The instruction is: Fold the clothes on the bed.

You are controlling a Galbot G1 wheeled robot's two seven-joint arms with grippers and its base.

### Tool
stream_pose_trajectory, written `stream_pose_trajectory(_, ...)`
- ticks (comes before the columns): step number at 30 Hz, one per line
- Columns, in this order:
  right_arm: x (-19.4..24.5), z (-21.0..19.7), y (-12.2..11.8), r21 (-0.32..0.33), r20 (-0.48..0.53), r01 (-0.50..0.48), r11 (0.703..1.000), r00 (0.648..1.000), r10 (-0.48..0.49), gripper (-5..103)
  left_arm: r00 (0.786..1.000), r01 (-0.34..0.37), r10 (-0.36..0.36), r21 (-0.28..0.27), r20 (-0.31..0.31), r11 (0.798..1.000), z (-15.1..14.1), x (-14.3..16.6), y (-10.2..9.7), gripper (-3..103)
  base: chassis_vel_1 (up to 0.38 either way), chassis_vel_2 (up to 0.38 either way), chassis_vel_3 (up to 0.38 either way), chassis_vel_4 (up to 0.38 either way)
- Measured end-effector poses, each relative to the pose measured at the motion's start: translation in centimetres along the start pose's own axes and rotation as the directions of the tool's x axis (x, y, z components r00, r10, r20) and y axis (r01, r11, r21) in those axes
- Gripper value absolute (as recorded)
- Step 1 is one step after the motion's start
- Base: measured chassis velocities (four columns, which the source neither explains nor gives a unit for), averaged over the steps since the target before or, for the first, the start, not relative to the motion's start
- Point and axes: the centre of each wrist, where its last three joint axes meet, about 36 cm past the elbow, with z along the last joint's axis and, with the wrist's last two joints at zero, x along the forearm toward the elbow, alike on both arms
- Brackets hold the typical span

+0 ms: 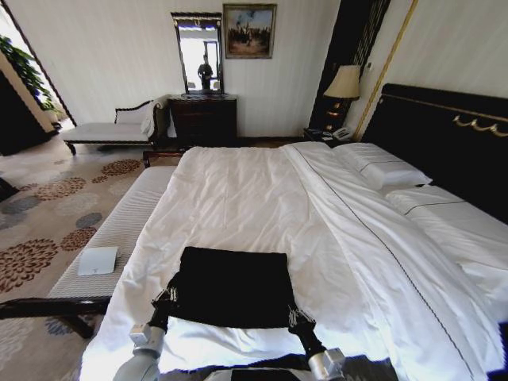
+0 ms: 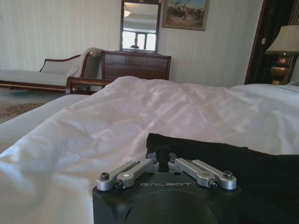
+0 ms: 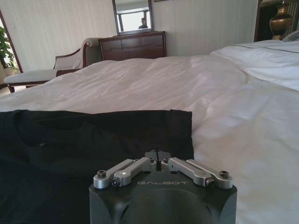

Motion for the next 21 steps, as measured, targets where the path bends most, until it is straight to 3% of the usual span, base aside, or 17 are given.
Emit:
stream_pose_trajectory(9,0.2,0.4,-0.1,0.007,-0.009,-0.004,1.000,1.000,0.004,0,1.000,-0.001,0.001,-0.009,0.000,1.000,1.1,-1.7,-0.4,0,0.000,0.000,0.000,0.000)
stream_pose_trajectory(12,0.4,0.4,-0.2,0.009,-0.010,-0.007,1.000,1.000,0.007,0,1.000,0.017,-0.017,-0.013,-0.011,1.000,1.3,-1.9,-0.4,4,0.000,0.000,0.000,0.000)
stream_pose_trajectory(16,0.8,0.4,-0.3,0.013,-0.014,-0.004,1.000,1.000,0.004,-2,1.000,0.025,-0.026,-0.029,-0.016,0.999,1.3,-1.8,-0.3,20,0.000,0.000,0.000,0.000)
stream_pose_trajectory(17,0.9,0.4,-0.3,0.015,-0.017,-0.002,1.000,1.000,0.002,3,1.000,0.019,-0.019,-0.041,-0.013,0.999,1.1,-1.6,-0.2,25,0.000,0.000,0.000,0.000)
stream_pose_trajectory(19,1.0,0.5,-0.3,0.015,-0.017,-0.001,1.000,1.000,0.002,8,1.000,0.011,-0.011,-0.051,-0.008,0.999,0.9,-1.4,-0.2,25,0.000,0.000,0.000,0.000)
stream_pose_trajectory(21,1.2,0.4,-0.2,0.014,-0.013,0.000,1.000,1.000,0.000,14,1.000,-0.002,0.002,-0.059,-0.001,0.998,0.2,-0.8,-0.1,35,0.000,0.000,0.000,0.000)
